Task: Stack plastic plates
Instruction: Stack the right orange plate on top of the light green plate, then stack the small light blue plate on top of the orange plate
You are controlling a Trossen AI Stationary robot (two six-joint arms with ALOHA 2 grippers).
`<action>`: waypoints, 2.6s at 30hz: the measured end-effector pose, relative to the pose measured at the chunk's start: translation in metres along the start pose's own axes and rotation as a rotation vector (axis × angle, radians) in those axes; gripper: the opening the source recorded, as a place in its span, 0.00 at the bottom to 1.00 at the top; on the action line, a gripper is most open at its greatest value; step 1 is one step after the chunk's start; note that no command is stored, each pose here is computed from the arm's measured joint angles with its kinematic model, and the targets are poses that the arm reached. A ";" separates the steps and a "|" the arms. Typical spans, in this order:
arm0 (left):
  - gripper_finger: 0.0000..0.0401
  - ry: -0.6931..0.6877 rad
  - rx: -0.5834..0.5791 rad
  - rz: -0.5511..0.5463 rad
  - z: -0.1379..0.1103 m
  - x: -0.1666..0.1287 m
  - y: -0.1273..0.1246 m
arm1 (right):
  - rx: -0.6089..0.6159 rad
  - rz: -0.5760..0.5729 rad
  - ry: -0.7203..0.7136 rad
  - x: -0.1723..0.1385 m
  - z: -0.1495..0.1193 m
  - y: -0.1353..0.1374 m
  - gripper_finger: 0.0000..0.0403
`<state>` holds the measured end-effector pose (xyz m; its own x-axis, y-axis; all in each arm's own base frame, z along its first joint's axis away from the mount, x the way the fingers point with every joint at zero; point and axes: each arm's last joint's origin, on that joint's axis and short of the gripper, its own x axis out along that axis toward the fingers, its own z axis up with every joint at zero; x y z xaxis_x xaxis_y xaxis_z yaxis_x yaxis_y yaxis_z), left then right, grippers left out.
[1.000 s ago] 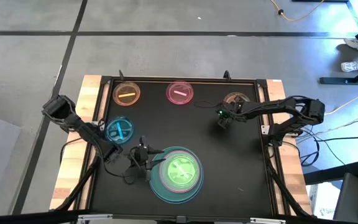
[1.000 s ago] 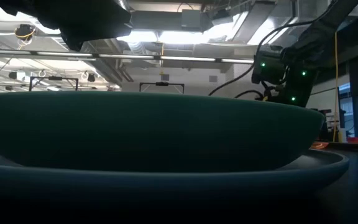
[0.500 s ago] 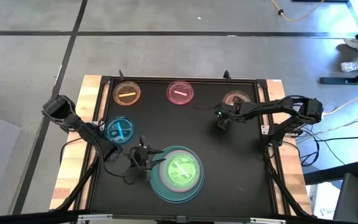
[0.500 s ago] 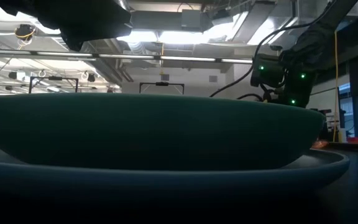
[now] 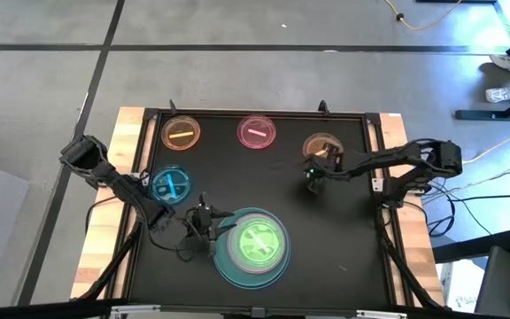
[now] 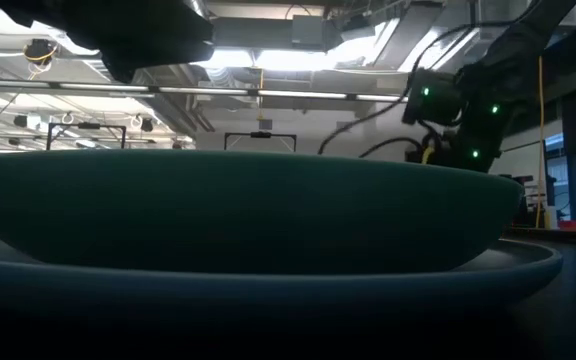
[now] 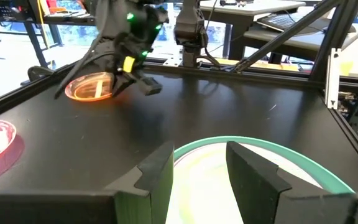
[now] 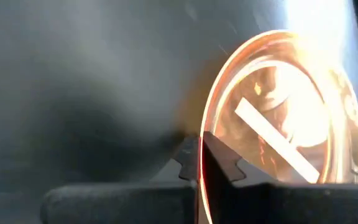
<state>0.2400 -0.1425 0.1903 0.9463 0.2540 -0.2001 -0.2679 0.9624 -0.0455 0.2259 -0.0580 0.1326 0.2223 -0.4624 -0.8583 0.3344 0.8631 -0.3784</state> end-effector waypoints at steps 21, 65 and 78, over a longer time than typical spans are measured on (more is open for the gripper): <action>0.35 0.002 -0.005 -0.004 0.000 0.001 0.001 | -0.284 0.419 -0.506 -0.105 0.044 0.109 0.01; 0.35 0.005 -0.005 -0.002 0.000 0.001 0.001 | -0.516 0.704 -0.680 -0.146 0.032 0.158 0.53; 0.35 0.156 0.050 0.023 0.010 0.013 0.021 | -0.399 0.510 -0.703 -0.125 -0.026 0.109 0.55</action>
<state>0.2485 -0.1184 0.1964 0.8994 0.2616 -0.3502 -0.2761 0.9611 0.0088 0.2106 0.0987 0.1897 0.7977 0.0843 -0.5972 -0.2625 0.9400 -0.2179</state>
